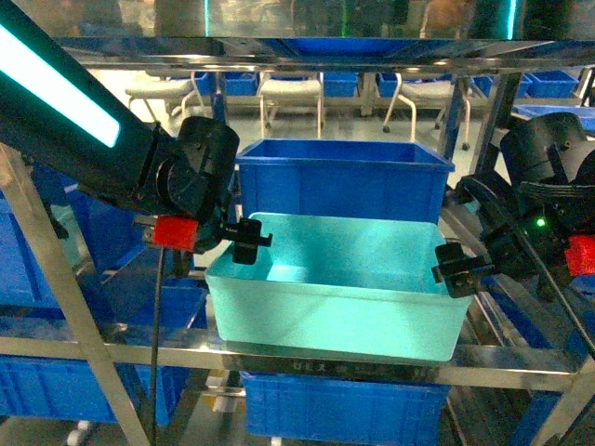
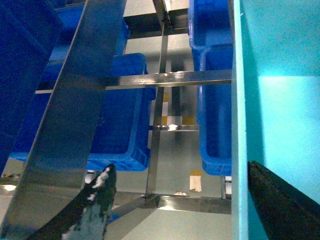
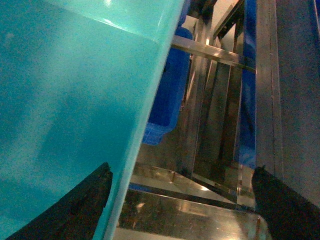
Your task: Organize blue bins on left shelf correctly
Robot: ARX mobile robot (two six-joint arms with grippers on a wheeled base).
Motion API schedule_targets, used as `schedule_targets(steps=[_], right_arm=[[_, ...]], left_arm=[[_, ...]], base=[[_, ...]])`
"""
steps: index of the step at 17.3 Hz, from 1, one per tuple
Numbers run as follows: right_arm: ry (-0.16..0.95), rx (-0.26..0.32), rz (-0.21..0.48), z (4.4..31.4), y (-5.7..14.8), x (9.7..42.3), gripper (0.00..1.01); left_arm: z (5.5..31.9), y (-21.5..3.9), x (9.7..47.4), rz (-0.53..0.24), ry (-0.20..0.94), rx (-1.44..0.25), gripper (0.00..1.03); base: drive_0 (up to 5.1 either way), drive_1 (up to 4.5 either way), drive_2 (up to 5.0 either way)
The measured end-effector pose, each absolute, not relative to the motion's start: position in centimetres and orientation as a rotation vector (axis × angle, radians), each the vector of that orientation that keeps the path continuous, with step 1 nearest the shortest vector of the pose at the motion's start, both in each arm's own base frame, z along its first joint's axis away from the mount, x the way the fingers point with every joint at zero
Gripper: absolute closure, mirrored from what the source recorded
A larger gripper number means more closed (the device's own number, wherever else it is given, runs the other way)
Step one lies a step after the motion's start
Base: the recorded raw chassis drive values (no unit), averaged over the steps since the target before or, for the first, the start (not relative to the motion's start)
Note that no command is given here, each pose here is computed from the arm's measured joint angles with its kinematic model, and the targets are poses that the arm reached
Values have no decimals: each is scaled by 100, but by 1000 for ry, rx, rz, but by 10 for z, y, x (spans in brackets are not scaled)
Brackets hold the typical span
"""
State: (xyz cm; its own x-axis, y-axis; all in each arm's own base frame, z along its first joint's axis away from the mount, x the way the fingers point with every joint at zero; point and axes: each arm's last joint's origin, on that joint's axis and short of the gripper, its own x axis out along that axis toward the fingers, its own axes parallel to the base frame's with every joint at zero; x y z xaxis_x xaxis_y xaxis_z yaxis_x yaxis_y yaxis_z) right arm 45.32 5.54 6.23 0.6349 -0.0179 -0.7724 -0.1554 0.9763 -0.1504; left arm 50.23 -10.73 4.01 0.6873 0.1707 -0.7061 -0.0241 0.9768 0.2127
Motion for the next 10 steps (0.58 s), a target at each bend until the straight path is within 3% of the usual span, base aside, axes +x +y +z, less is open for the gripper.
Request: schedule_targets(steps=[2,8,10], right_arm=[[820,-207,68,64,52,456,2],[741,-170,101,70,52,454,3],[727,-155,115,71,53,449,3]], left_arm=[[41,-106,504,118,767,201,3],[72,-101,497,121,609,213,5],[80,-98,484,124,616,206,5]], base=[[0,0,0],[0,0,0],[0,0,0]])
